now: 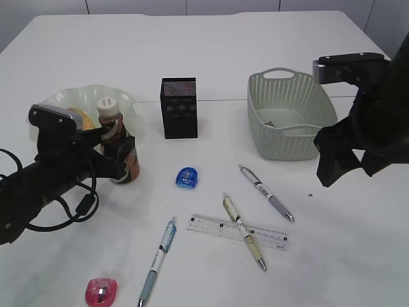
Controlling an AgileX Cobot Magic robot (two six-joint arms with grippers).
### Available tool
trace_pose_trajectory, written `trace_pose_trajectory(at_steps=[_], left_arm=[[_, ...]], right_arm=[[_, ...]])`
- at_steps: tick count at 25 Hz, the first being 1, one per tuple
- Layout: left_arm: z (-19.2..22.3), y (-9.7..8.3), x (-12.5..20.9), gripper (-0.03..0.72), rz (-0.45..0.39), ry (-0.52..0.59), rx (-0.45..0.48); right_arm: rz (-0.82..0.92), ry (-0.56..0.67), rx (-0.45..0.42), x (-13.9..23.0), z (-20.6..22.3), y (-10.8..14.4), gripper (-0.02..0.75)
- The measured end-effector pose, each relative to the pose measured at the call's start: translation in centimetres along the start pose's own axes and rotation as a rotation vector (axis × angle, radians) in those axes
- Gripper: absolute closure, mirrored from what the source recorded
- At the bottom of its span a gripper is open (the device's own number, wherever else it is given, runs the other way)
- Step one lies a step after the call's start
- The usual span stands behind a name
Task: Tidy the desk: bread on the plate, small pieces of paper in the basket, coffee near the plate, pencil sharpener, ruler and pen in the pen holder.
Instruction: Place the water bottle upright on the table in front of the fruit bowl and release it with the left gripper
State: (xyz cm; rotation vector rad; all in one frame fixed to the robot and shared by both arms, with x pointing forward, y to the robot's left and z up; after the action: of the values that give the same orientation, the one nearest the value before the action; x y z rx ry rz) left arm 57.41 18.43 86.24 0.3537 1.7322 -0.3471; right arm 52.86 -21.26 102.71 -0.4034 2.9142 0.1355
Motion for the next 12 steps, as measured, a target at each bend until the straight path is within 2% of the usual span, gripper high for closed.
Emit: trace_pose_trajectory(at_steps=[12], left_arm=[[-0.9, -0.4, -4.9, 0.165, 0.044, -0.126, 0.019]], right_arm=[[-0.005, 0.002, 0.009, 0.0, 0.0, -0.1, 0.175]])
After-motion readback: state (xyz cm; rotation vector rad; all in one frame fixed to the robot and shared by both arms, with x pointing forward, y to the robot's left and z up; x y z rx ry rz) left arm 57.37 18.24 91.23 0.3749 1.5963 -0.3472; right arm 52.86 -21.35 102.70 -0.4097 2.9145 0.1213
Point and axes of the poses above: a point on each arm's last joint axis where the gripper is mounted, z pointing out along that axis toward the gripper, y along the wrist's bending axis when the last joint is at zero, x = y × z, the point moved 1 cm from there along z, pointing out along that axis toward the gripper
